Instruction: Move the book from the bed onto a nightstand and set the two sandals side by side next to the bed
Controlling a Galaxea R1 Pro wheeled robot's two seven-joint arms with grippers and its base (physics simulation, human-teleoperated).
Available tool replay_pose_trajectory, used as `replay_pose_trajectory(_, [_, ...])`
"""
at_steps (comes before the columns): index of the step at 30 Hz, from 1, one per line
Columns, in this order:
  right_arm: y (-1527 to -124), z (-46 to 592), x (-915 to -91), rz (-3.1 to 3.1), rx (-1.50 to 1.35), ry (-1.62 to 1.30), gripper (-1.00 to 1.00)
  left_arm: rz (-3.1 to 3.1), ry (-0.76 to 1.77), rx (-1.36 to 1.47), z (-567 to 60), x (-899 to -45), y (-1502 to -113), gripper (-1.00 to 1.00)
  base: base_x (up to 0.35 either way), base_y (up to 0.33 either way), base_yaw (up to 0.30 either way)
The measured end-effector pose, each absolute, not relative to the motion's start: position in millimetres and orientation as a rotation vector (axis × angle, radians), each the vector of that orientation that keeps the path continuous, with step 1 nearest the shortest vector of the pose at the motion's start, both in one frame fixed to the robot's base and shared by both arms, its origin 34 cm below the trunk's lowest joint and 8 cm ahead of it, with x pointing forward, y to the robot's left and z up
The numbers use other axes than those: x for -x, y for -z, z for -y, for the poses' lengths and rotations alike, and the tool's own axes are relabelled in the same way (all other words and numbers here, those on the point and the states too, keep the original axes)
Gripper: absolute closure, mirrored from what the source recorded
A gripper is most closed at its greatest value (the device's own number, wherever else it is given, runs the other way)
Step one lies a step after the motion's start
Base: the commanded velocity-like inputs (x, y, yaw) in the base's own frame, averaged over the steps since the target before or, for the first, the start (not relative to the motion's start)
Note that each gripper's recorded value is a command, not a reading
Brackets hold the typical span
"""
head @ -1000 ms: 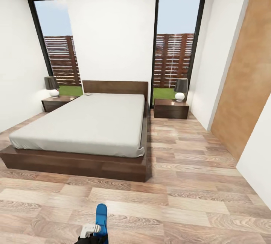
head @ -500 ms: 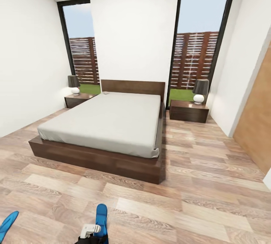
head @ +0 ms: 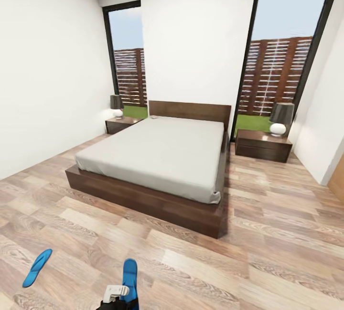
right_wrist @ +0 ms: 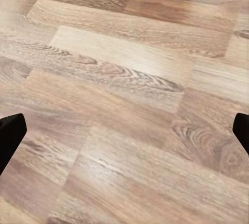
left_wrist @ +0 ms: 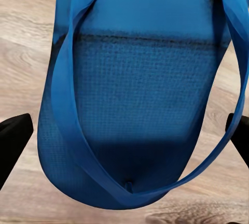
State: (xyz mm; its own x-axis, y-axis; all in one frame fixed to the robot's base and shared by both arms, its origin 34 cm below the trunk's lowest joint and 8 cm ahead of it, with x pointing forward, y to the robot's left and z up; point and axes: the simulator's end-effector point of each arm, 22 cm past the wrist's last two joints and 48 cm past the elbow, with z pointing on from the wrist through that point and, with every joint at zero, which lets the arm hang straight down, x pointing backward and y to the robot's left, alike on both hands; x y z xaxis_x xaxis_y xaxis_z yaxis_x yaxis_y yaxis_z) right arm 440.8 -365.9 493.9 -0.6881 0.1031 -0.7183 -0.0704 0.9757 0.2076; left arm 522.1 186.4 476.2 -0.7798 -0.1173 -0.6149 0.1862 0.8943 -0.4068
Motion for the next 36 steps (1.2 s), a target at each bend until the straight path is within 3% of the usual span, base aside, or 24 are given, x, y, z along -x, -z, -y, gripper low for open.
replay_pose_trajectory(36, [-479.6,365.9,-429.3,-2.360,-0.030,-0.281,-1.00,-2.437,0.607,-0.035,-185.8,-509.8,-458.3,1.00,0.000,0.000,0.005])
